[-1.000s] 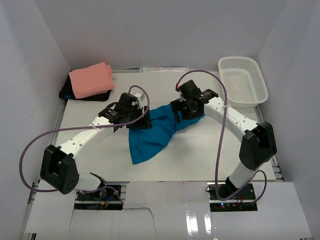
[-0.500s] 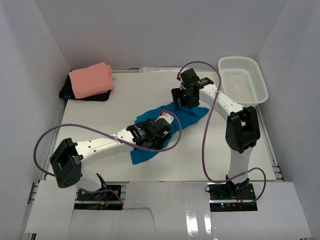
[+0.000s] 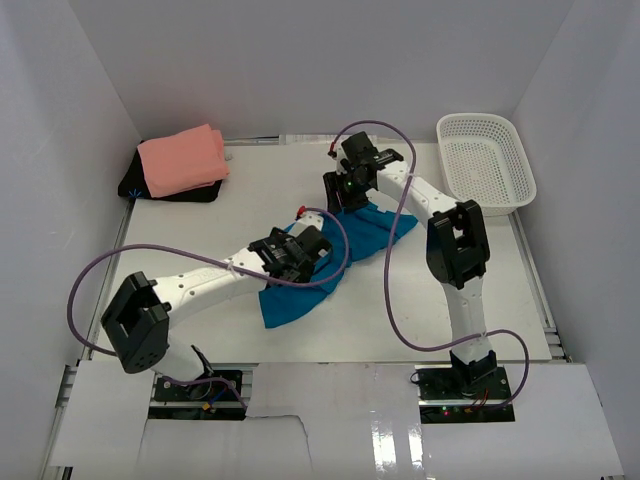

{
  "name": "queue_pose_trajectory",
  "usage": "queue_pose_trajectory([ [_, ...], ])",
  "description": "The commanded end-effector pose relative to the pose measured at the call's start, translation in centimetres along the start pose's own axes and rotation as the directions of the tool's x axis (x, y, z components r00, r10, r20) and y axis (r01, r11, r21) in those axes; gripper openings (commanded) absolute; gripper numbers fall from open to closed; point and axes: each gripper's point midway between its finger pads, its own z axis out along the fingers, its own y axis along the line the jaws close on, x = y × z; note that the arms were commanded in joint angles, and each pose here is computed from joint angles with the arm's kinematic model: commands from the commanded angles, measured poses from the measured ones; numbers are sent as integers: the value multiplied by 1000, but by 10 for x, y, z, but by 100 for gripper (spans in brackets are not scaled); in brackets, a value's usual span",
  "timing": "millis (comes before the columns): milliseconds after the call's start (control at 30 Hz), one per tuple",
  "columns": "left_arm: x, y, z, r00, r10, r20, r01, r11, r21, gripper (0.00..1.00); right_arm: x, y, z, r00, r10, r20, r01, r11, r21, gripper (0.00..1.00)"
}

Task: Fold and stack the t-shirts
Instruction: Flatten out the tshirt

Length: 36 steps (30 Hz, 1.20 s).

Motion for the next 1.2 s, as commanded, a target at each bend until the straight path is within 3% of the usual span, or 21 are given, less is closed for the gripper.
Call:
queue_pose_trajectory([
  [0,-28,21,-18,983,-170,70,165,984,65,80,-20,24,1,998,-43,52,46,996,-70,58],
  [267,-33,28,-18,976,-207,69,201,976,87,80,-25,33,21,997,-60,39,63,996,-70,58],
  [567,-29,28,-18,975,-211,63,205,975,90,80,-36,6,35,995,-52,84,45,995,84,50],
  [967,-24,26,-13,977,-206,50,201,976,87,80,-18,-2,59,999,-37,27,34,996,87,45],
  [1100,-24,26,-12,977,-207,49,202,975,90,80,-21,-5,57,999,-37,34,33,994,109,17],
  [1167,-24,26,-12,977,-206,48,202,975,89,80,-24,-5,53,998,-39,39,35,993,116,9],
])
